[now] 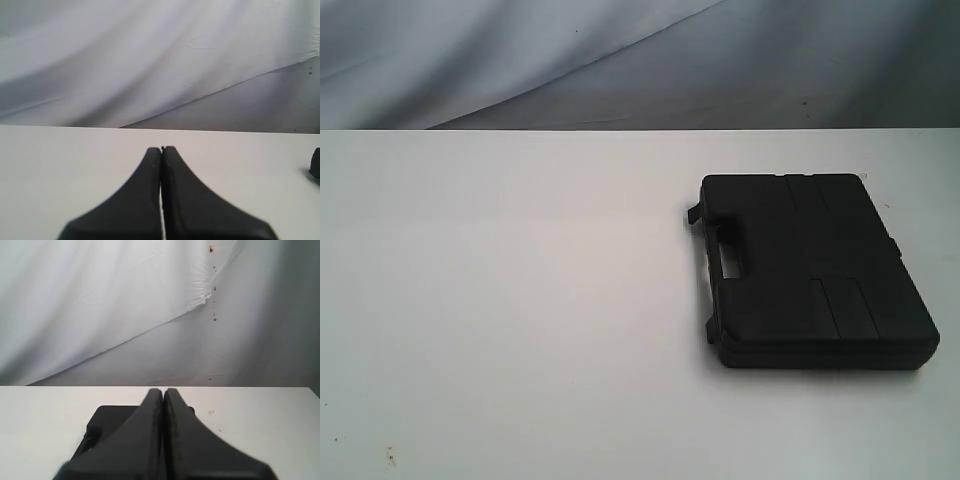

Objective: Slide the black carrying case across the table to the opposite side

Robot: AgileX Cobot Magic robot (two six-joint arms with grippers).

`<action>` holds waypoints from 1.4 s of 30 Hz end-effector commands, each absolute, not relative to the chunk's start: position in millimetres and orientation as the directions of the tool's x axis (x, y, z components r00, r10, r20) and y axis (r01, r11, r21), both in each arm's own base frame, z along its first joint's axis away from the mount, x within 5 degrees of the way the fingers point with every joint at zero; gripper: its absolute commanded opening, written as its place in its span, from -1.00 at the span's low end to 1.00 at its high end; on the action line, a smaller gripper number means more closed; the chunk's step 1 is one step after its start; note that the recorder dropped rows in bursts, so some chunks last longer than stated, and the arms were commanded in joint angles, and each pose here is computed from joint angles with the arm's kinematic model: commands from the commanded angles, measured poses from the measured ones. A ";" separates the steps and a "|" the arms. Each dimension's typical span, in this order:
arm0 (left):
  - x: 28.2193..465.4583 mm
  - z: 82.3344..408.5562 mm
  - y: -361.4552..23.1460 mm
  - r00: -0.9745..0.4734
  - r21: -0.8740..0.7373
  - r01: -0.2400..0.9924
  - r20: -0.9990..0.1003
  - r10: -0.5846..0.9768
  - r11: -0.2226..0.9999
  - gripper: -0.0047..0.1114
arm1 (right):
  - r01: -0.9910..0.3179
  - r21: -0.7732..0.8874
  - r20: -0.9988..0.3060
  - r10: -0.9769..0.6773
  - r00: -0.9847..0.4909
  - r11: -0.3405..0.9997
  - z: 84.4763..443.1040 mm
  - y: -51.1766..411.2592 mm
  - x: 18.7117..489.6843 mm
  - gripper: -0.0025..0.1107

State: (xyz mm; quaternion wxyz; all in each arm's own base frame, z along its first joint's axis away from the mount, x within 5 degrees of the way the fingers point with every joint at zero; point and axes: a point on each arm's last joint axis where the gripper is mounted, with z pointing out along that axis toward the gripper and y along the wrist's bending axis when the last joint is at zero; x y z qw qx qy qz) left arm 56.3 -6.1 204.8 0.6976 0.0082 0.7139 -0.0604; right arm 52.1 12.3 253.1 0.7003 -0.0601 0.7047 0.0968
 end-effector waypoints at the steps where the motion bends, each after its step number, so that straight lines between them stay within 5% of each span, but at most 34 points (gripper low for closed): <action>1: 56.2 203.7 -5.9 -0.025 -0.077 0.094 -0.997 -0.075 0.993 -0.92 | -0.218 0.062 -0.995 0.044 -0.088 0.974 269.1 15.6 66.3 -0.96; 21: 56.2 203.7 -5.9 -0.025 -0.077 0.094 -0.997 -0.075 0.993 -0.92 | -0.210 0.127 -0.876 0.010 -0.482 0.969 315.3 45.6 157.3 -0.96; 42: 56.2 203.7 -5.9 -0.025 -0.077 0.094 -0.997 -0.075 0.993 -0.92 | -0.320 0.159 -0.630 -0.154 -0.761 0.934 298.9 197.0 269.3 -0.96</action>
